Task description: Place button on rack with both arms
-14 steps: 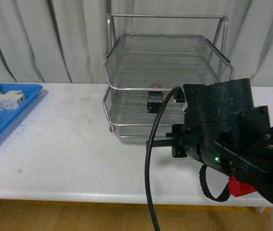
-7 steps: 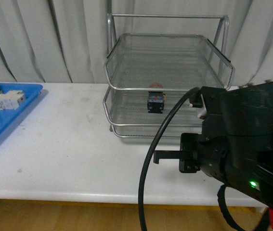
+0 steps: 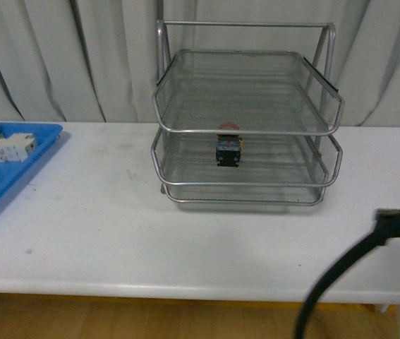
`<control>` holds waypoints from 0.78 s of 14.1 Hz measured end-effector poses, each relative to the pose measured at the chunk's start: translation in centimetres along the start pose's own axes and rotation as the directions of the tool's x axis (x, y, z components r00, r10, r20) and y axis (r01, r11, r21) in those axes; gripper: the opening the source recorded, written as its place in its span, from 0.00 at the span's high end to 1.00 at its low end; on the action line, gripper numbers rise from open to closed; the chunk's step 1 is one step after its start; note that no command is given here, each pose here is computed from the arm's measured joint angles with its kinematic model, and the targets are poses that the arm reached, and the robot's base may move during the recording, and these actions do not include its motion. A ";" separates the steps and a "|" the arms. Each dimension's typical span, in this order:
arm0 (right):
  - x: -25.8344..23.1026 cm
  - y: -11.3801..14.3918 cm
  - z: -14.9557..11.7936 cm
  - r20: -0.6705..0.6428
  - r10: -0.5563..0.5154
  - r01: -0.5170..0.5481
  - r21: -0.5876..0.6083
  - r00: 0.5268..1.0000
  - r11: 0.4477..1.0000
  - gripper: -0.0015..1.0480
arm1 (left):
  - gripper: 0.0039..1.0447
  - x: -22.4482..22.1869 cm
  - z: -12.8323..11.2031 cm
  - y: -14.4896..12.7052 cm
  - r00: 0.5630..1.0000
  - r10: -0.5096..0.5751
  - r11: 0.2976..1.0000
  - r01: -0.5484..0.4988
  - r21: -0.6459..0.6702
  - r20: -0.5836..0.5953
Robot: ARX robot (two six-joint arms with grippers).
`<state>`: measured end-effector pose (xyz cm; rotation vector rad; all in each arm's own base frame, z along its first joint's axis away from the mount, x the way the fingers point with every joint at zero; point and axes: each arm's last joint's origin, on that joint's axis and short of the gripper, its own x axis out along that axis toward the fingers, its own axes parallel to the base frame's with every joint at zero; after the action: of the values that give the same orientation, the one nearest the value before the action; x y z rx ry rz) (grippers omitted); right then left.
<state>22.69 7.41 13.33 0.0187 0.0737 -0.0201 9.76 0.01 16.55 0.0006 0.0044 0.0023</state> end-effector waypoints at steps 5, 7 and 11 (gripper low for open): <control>-4.3 -4.2 1.9 0.028 0.015 -0.015 -0.023 0.999 1.000 0.98 | 0.06 0.0 0.0 0.0 1.000 -0.002 1.000 0.002 0.000 0.002; -5.8 -5.2 2.9 0.075 0.014 -0.013 -0.012 0.997 1.000 0.98 | 0.06 0.0 0.0 0.0 1.000 -0.002 1.000 0.002 0.000 0.002; -7.9 -6.4 2.7 0.069 0.015 -0.014 -0.013 0.997 1.000 0.98 | 0.06 0.0 0.0 0.0 1.000 -0.002 1.000 0.002 0.000 0.002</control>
<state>14.90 1.13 16.47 0.0059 0.0043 -0.0061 9.76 0.00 16.57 0.0006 0.0029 0.0000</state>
